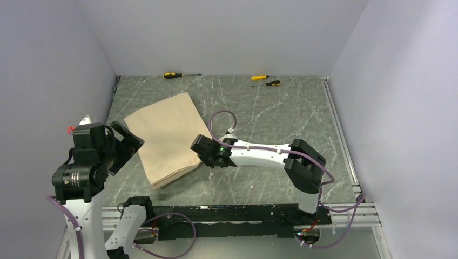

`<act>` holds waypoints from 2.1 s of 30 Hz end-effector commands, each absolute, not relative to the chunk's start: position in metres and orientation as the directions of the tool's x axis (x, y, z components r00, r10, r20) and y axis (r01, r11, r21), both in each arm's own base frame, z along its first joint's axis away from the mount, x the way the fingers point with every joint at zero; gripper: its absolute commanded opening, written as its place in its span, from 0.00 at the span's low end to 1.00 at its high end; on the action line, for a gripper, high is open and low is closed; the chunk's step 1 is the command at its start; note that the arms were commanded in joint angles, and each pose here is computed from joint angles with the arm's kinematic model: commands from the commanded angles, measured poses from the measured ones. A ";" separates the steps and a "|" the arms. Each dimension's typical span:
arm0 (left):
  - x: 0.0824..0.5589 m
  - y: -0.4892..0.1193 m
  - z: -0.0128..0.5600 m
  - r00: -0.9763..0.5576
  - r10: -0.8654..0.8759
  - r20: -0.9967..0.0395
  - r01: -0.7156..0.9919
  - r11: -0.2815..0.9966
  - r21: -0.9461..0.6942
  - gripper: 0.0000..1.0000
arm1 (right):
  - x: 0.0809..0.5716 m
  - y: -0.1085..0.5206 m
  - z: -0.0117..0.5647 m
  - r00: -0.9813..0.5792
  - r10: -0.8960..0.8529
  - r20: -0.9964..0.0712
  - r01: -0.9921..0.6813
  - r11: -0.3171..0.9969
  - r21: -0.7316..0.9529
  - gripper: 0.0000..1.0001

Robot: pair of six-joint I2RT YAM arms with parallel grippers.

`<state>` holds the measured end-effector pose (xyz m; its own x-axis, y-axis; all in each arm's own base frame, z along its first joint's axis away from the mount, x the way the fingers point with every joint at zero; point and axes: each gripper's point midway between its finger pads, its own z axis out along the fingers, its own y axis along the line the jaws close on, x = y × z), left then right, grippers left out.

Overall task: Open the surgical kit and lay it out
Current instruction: Move the surgical kit at the center of the board.

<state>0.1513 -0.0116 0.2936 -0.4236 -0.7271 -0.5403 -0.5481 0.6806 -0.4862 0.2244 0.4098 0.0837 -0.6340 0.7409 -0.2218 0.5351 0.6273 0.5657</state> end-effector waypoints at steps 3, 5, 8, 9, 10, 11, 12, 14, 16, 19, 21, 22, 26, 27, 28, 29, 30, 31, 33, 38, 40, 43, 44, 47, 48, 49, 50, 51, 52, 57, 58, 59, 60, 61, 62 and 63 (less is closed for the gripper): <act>0.167 -0.014 0.298 -0.405 -0.740 -0.537 -0.533 0.668 -0.518 0.91 | 0.252 0.377 0.127 -0.644 0.665 -0.378 0.410 0.717 0.564 0.00; 0.170 -0.012 0.296 -0.407 -0.737 -0.539 -0.538 0.671 -0.510 0.91 | 0.260 0.369 0.132 -0.656 0.642 -0.397 0.372 0.733 0.570 0.00; 0.177 -0.010 0.295 -0.406 -0.733 -0.546 -0.543 0.674 -0.501 0.91 | 0.272 0.351 0.136 -0.648 0.616 -0.448 0.354 0.764 0.539 0.00; 0.180 -0.010 0.296 -0.405 -0.732 -0.548 -0.541 0.675 -0.501 0.92 | 0.277 0.346 0.138 -0.644 0.607 -0.466 0.341 0.773 0.535 0.00; 0.182 -0.010 0.295 -0.406 -0.731 -0.548 -0.539 0.676 -0.502 0.91 | 0.282 0.341 0.139 -0.643 0.594 -0.483 0.326 0.783 0.530 0.00; 0.186 -0.010 0.296 -0.408 -0.729 -0.550 -0.533 0.679 -0.505 0.92 | 0.289 0.338 0.140 -0.649 0.565 -0.509 0.292 0.803 0.519 0.00; 0.191 -0.011 0.297 -0.408 -0.728 -0.550 -0.523 0.681 -0.513 0.92 | 0.296 0.335 0.142 -0.650 0.546 -0.529 0.263 0.814 0.518 0.00; 0.202 -0.018 0.298 -0.432 -0.717 -0.546 -0.482 0.696 -0.532 0.92 | 0.314 0.330 0.144 -0.667 0.483 -0.567 0.186 0.845 0.501 0.00; 0.215 -0.030 0.301 -0.472 -0.703 -0.532 -0.419 0.710 -0.566 0.92 | 0.332 0.322 0.146 -0.686 0.432 -0.585 0.136 0.866 0.481 0.00; 0.229 -0.044 0.300 -0.520 -0.683 -0.514 -0.353 0.719 -0.598 0.92 | 0.353 0.308 0.143 -0.706 0.354 -0.613 0.059 0.892 0.448 0.00; 0.237 -0.047 0.294 -0.546 -0.672 -0.500 -0.339 0.724 -0.601 0.92 | 0.361 0.302 0.140 -0.718 0.302 -0.628 0.005 0.904 0.428 0.00; 0.241 -0.049 0.291 -0.559 -0.666 -0.494 -0.336 0.726 -0.599 0.92 | 0.365 0.300 0.139 -0.721 0.273 -0.637 -0.022 0.910 0.415 0.00; 0.262 -0.043 0.283 -0.563 -0.647 -0.514 -0.337 0.748 -0.572 0.93 | 0.375 0.296 0.128 -0.762 0.136 -0.633 -0.132 0.925 0.358 0.00; 0.270 -0.040 0.281 -0.561 -0.636 -0.529 -0.331 0.759 -0.561 0.93 | 0.377 0.292 0.126 -0.766 0.118 -0.633 -0.138 0.930 0.340 0.00; 0.277 -0.038 0.281 -0.558 -0.623 -0.548 -0.323 0.771 -0.549 0.93 | 0.379 0.289 0.123 -0.770 0.107 -0.629 -0.138 0.935 0.328 0.00; 0.285 -0.034 0.277 -0.560 -0.611 -0.560 -0.324 0.783 -0.530 0.94 | 0.380 0.287 0.122 -0.778 0.099 -0.621 -0.141 0.935 0.325 0.00; 0.292 -0.031 0.276 -0.561 -0.597 -0.573 -0.322 0.795 -0.514 0.94 | 0.381 0.285 0.120 -0.789 0.095 -0.608 -0.136 0.937 0.322 0.00; 0.300 -0.029 0.272 -0.573 -0.576 -0.583 -0.315 0.811 -0.492 0.94 | 0.381 0.284 0.119 -0.802 0.099 -0.589 -0.119 0.940 0.321 0.00; 0.316 -0.024 0.260 -0.608 -0.530 -0.590 -0.301 0.843 -0.446 0.94 | 0.379 0.279 0.121 -0.827 0.104 -0.553 -0.083 0.949 0.303 0.18; 0.346 -0.013 0.226 -0.674 -0.429 -0.601 -0.269 0.901 -0.342 0.98 | 0.370 0.265 0.134 -0.837 0.213 -0.504 0.068 0.955 0.290 0.60; 0.356 -0.009 0.214 -0.698 -0.386 -0.602 -0.248 0.920 -0.303 0.99 | 0.364 0.256 0.134 -0.833 0.256 -0.490 0.129 0.952 0.279 0.68; 0.374 -0.009 0.207 -0.720 -0.326 -0.612 -0.190 0.942 -0.278 1.00 | 0.353 0.258 0.127 -0.839 0.291 -0.460 0.157 0.939 0.307 0.72; 0.379 -0.009 0.205 -0.729 -0.306 -0.612 -0.173 0.948 -0.268 0.99 | 0.349 0.258 0.126 -0.840 0.304 -0.450 0.171 0.934 0.313 0.73; 0.394 -0.008 0.205 -0.741 -0.260 -0.619 -0.131 0.960 -0.247 0.99 | 0.336 0.260 0.122 -0.833 0.368 -0.415 0.231 0.910 0.343 0.80; 0.399 -0.009 0.204 -0.744 -0.240 -0.624 -0.105 0.964 -0.245 1.00 | 0.333 0.262 0.119 -0.828 0.393 -0.401 0.249 0.897 0.365 0.81; 0.405 -0.011 0.200 -0.749 -0.217 -0.626 -0.077 0.967 -0.243 0.99 | 0.332 0.266 0.118 -0.819 0.408 -0.402 0.248 0.885 0.393 0.81; 0.412 -0.012 0.197 -0.745 -0.196 -0.638 -0.048 0.969 -0.242 1.00 | 0.334 0.271 0.119 -0.801 0.433 -0.413 0.247 0.868 0.430 0.81; 0.417 -0.014 0.193 -0.748 -0.177 -0.640 -0.024 0.970 -0.240 0.99 | 0.333 0.274 0.116 -0.791 0.448 -0.416 0.250 0.858 0.448 0.81; 0.421 -0.015 0.185 -0.760 -0.155 -0.631 -0.002 0.972 -0.236 0.99 | 0.334 0.279 0.114 -0.787 0.459 -0.413 0.245 0.846 0.474 0.80; 0.436 -0.013 0.173 -0.764 -0.144 -0.629 0.019 0.969 -0.245 1.00 | 0.341 0.287 0.095 -0.775 0.479 -0.412 0.257 0.835 0.487 0.71; 0.440 -0.014 0.173 -0.758 -0.140 -0.638 0.033 0.967 -0.251 1.00 | 0.340 0.289 0.091 -0.776 0.487 -0.402 0.266 0.829 0.491 0.70; 0.443 -0.014 0.172 -0.754 -0.134 -0.643 0.043 0.967 -0.253 0.99 | 0.342 0.292 0.089 -0.777 0.485 -0.402 0.257 0.827 0.500 0.69; 0.446 -0.015 0.171 -0.752 -0.130 -0.646 0.052 0.966 -0.255 1.00 | 0.343 0.293 0.087 -0.775 0.482 -0.408 0.251 0.828 0.501 0.68; 0.447 -0.015 0.170 -0.753 -0.127 -0.645 0.057 0.965 -0.256 0.99 | 0.343 0.293 0.084 -0.772 0.483 -0.413 0.254 0.830 0.496 0.66; 0.448 -0.015 0.167 -0.758 -0.123 -0.641 0.062 0.964 -0.258 1.00 | 0.343 0.293 0.080 -0.772 0.485 -0.411 0.259 0.830 0.494 0.65; 0.449 -0.015 0.165 -0.762 -0.120 -0.636 0.065 0.963 -0.260 0.99 | 0.343 0.294 0.076 -0.773 0.486 -0.408 0.260 0.829 0.494 0.64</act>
<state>0.4263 -0.0124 0.1429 -0.8173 -0.1675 -0.5513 -0.0268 0.9668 -0.2540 0.3310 0.2849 0.0814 -0.8071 0.4440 -0.3891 0.2525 0.8554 0.4523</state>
